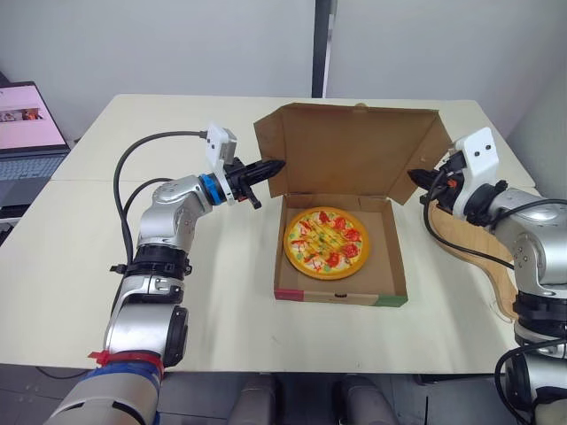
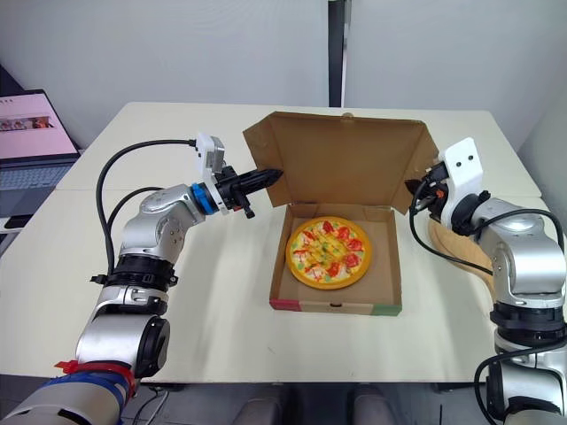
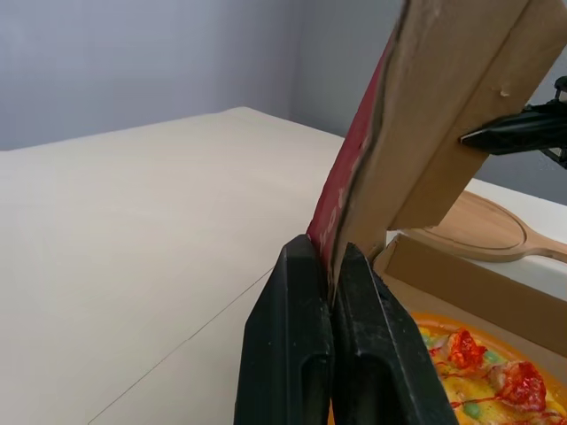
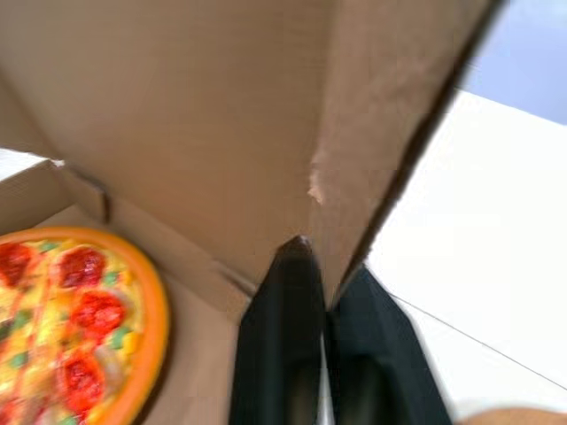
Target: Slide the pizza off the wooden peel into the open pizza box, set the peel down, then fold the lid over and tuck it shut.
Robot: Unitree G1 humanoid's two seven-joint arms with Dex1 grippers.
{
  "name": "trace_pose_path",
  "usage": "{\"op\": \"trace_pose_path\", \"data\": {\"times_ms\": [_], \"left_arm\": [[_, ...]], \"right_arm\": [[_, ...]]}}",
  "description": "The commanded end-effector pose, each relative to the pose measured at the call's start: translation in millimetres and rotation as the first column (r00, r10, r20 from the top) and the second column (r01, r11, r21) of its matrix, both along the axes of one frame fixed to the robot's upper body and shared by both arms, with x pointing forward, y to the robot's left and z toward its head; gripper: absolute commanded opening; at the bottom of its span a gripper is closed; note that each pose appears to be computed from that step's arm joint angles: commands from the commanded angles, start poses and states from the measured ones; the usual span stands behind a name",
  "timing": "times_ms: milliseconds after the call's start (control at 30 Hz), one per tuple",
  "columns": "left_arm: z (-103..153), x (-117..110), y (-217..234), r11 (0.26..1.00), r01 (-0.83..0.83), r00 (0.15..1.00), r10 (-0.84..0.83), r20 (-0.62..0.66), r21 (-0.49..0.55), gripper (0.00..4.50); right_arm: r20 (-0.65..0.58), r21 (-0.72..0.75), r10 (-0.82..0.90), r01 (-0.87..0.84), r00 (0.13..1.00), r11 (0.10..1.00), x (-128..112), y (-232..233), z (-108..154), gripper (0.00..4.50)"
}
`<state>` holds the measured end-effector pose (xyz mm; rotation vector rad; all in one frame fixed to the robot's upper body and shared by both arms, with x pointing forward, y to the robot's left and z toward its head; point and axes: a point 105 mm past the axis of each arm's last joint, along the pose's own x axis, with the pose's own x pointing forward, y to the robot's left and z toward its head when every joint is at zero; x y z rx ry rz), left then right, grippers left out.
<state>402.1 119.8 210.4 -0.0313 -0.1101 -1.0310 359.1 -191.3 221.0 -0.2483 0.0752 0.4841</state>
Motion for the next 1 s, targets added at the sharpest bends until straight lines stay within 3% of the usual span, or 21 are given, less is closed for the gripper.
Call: {"op": "trace_pose_path", "data": {"times_ms": [33, 67, 167, 400, 733, 1000], "left_arm": [[16.3, -4.1, -6.0, 1.0, 0.029, 0.999, -0.029, 0.038, 0.004, 0.0], [17.0, -4.5, -5.2, 1.0, 0.026, 0.999, -0.026, 0.036, -0.002, 0.0], [17.6, -4.8, -1.3, 1.0, 0.012, 0.999, -0.013, 0.047, 0.013, 0.64], [28.4, -12.2, 11.2, 1.0, -0.015, 0.996, 0.014, 0.088, 0.009, 2.8], [32.4, -15.6, 24.2, 0.997, -0.074, 0.994, 0.074, 0.084, -0.004, 2.8], [32.4, -15.6, 9.7, 0.999, -0.044, 0.995, 0.045, 0.087, -0.012, 0.46]], "right_arm": [[0.072, -0.003, 0.027, -0.027, 0.997, 1.0, -2.6, 10.1, 18.8, 0.03], [0.072, -0.003, 0.03, -0.03, 0.997, 1.0, -3.0, 11.4, 18.6, 0.03], [0.072, -0.003, 0.032, -0.031, 0.997, 0.999, -3.3, 12.4, 18.3, 0.0], [0.07, -0.005, 0.027, -0.027, 0.997, 1.0, -2.8, 11.2, 17.9, 0.0], [0.067, -0.005, 0.034, -0.033, 0.997, 0.999, -1.4, 11.8, 16.8, 0.0], [0.067, -0.009, 0.039, -0.039, 0.997, 0.999, -1.2, 12.0, 17.2, 0.0]]}}
